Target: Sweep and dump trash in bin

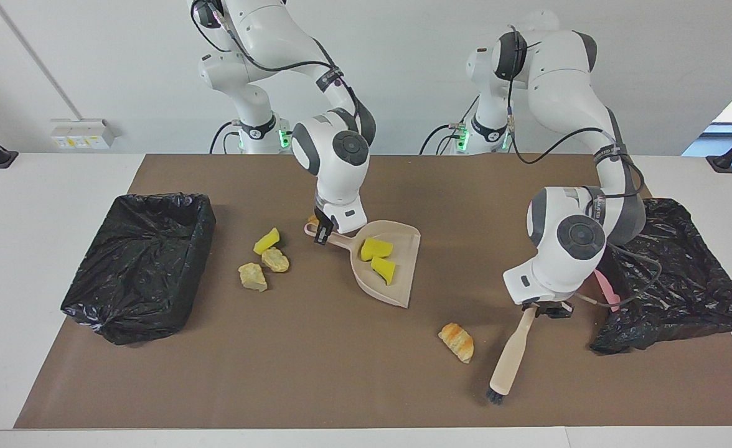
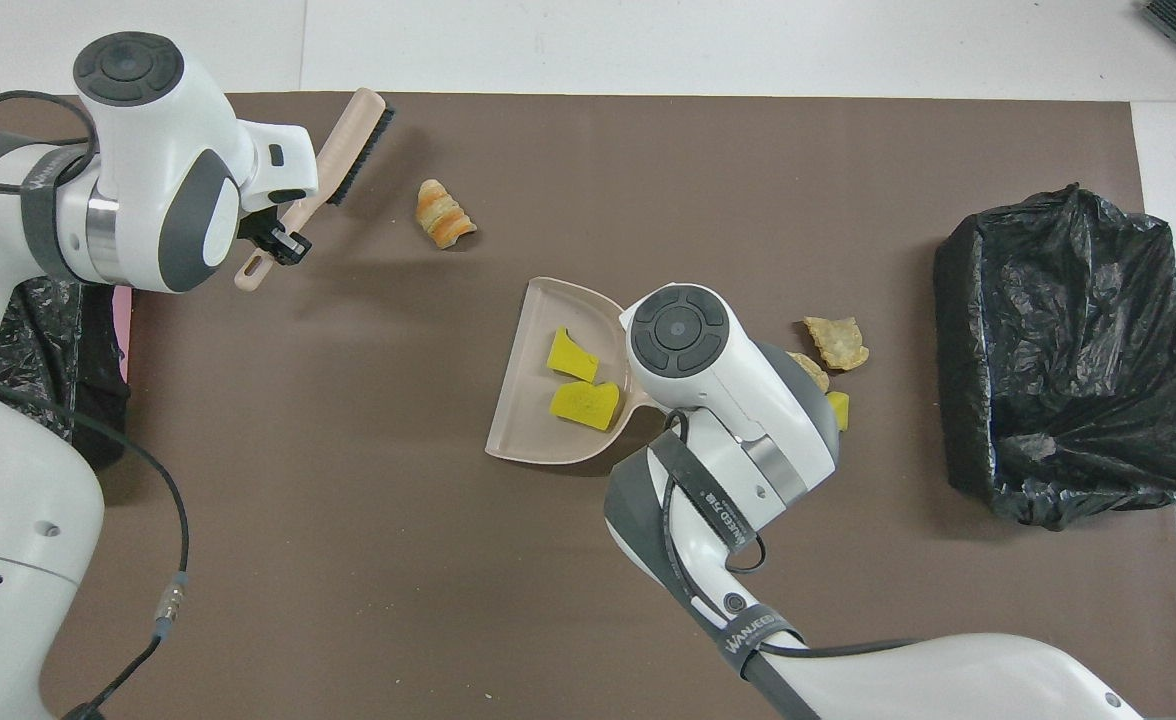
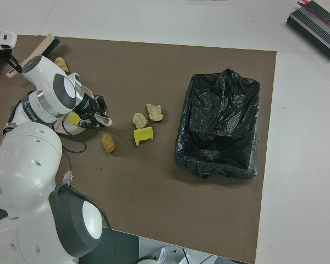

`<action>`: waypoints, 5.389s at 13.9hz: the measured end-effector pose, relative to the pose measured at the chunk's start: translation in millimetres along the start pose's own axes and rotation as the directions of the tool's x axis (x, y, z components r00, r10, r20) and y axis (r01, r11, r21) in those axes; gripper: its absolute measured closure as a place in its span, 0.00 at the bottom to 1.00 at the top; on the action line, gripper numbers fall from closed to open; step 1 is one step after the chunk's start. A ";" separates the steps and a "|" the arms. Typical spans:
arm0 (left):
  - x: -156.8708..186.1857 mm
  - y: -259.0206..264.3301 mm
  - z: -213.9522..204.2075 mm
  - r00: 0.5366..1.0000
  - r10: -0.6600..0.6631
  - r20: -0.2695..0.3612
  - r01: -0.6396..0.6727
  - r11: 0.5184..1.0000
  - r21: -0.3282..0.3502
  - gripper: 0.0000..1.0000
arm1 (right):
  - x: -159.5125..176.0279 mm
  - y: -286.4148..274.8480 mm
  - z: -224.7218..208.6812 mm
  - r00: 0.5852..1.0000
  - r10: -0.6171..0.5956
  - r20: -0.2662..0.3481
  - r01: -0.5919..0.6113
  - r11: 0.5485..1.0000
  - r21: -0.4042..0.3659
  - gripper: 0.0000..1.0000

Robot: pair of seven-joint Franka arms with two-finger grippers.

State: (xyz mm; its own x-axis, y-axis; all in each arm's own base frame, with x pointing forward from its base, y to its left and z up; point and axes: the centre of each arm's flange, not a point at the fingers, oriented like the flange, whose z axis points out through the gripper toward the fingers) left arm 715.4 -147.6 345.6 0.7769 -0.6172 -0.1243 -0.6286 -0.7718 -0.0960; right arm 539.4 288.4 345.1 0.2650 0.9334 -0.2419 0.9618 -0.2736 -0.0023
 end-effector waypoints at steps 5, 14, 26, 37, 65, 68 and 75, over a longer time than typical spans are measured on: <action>12.8 45.5 1.8 0.997 0.069 0.034 -0.069 0.998 -0.005 0.74 | -0.8 0.7 0.4 1.000 0.002 0.000 -0.002 1.000 0.001 0.68; -33.2 134.4 0.5 0.949 0.261 0.177 -0.247 0.964 -0.100 0.74 | -1.2 1.0 0.6 1.000 0.003 0.000 -0.003 1.000 0.001 0.68; -73.5 244.5 -57.1 0.971 -0.057 0.233 0.106 0.974 -0.202 0.74 | -1.8 1.2 1.4 1.000 0.004 0.001 -0.004 1.000 0.003 0.68; -90.8 294.7 -59.0 0.799 -0.503 0.329 0.542 0.840 -0.033 0.74 | -17.3 15.9 4.6 0.999 0.038 0.001 -0.038 0.999 0.010 0.68; -240.5 523.2 -40.2 0.737 -0.603 0.306 0.662 0.736 -0.143 0.74 | -19.9 17.4 0.8 0.999 0.043 -0.004 -0.043 0.999 0.006 0.68; -239.5 529.7 -39.0 0.734 -0.608 0.304 0.671 0.720 -0.180 0.74 | -54.9 36.9 -25.6 0.993 0.114 -0.037 -0.114 0.993 0.000 0.68; -241.7 535.0 -25.6 0.750 -0.575 0.326 0.649 0.735 -0.196 0.74 | -233.1 78.4 -133.5 0.964 0.248 -0.096 -0.247 0.969 0.022 0.68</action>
State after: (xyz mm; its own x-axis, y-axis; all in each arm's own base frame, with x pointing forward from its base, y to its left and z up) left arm 192.3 -415.3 349.6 0.9324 0.0307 -0.3600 0.0493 -0.9979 0.0426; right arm 562.2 80.4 530.9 0.5009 0.8540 -0.1407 0.8646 -0.5012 0.0361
